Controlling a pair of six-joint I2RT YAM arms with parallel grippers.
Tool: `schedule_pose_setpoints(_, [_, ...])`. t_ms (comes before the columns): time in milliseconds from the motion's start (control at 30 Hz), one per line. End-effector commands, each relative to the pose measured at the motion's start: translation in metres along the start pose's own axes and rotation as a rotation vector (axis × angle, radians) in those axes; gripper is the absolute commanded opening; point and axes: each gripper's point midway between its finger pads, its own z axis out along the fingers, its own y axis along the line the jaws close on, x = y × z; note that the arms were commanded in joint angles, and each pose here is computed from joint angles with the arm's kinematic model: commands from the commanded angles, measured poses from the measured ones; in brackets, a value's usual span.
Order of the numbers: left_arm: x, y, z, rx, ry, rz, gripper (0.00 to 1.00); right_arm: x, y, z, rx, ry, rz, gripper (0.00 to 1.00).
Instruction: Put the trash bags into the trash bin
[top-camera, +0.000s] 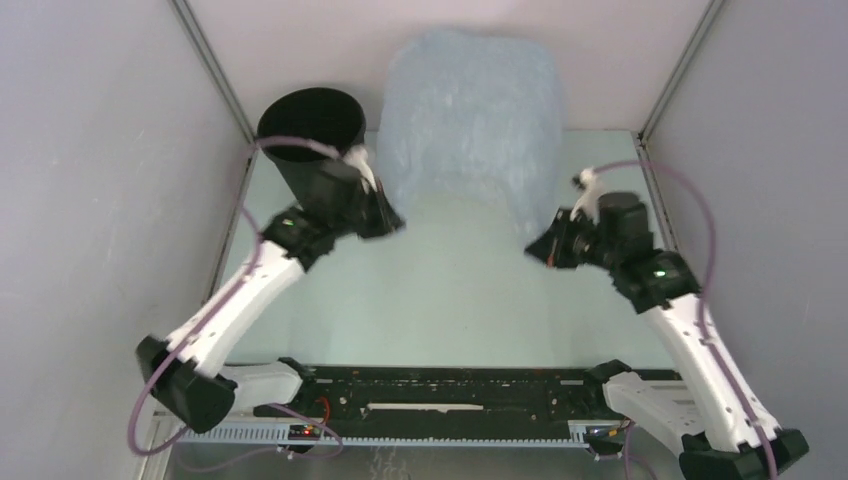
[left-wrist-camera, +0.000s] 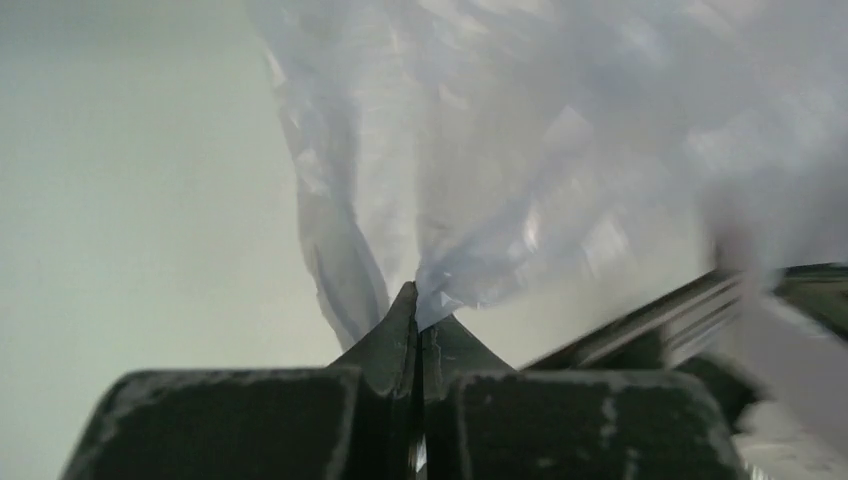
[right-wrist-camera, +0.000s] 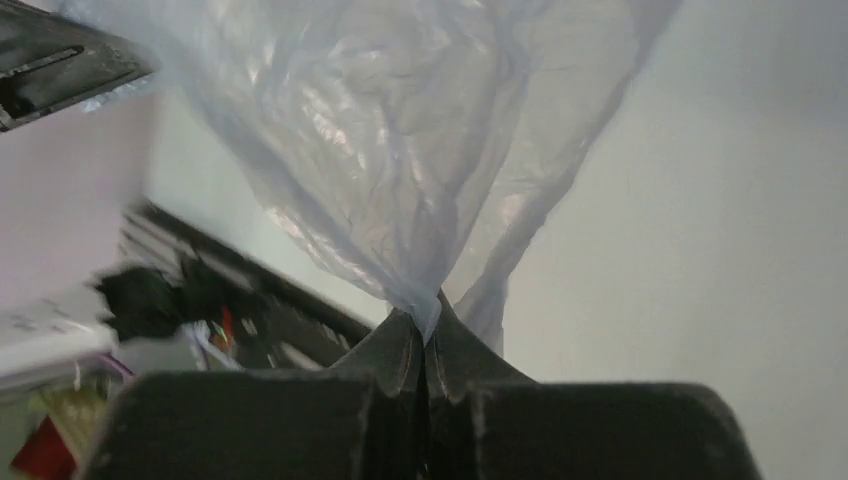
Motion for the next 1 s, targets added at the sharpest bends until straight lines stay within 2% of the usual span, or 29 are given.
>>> schedule_pose_setpoints(0, [0.145, 0.077, 0.013, -0.165, 0.330, -0.183, 0.00, 0.115, -0.032, 0.011, 0.026, 0.251, 0.235, 0.00])
schedule_pose_setpoints(67, [0.159, 0.086, 0.003, -0.181, 0.314, -0.203, 0.00, 0.133, -0.036, 0.005, 0.028, 0.239, 0.256, 0.00])
schedule_pose_setpoints(133, [0.152, 0.083, -0.001, -0.171, 0.278, -0.197, 0.00, 0.125, -0.037, -0.003, 0.041, 0.190, 0.236, 0.00])
schedule_pose_setpoints(267, [0.099, 0.048, 0.001, -0.093, 0.193, -0.134, 0.00, 0.076, -0.026, -0.010, 0.045, 0.092, 0.162, 0.00])
schedule_pose_setpoints(400, [0.056, 0.009, 0.010, -0.025, 0.198, -0.084, 0.00, 0.037, -0.009, -0.006, 0.012, 0.036, 0.151, 0.00])
schedule_pose_setpoints(533, [0.026, -0.015, 0.010, 0.030, 0.166, -0.053, 0.00, 0.018, 0.003, -0.007, -0.037, -0.025, 0.182, 0.00])
schedule_pose_setpoints(667, [0.012, -0.019, 0.001, 0.031, 0.129, -0.026, 0.03, 0.014, 0.001, -0.020, -0.015, -0.056, 0.176, 0.00])
schedule_pose_setpoints(767, [0.010, -0.021, -0.005, 0.031, 0.130, -0.002, 0.17, 0.009, -0.003, -0.032, 0.018, -0.091, 0.161, 0.00])
schedule_pose_setpoints(800, [0.007, -0.021, -0.008, 0.028, 0.124, 0.012, 0.26, 0.008, -0.004, -0.036, 0.028, -0.104, 0.157, 0.00])
schedule_pose_setpoints(900, [-0.013, -0.009, -0.023, -0.042, 0.052, 0.062, 0.61, -0.001, -0.008, -0.049, 0.072, -0.156, 0.144, 0.00])
schedule_pose_setpoints(967, [-0.035, 0.008, -0.038, -0.125, -0.033, 0.055, 0.78, -0.006, -0.012, -0.059, 0.112, -0.189, 0.133, 0.00])
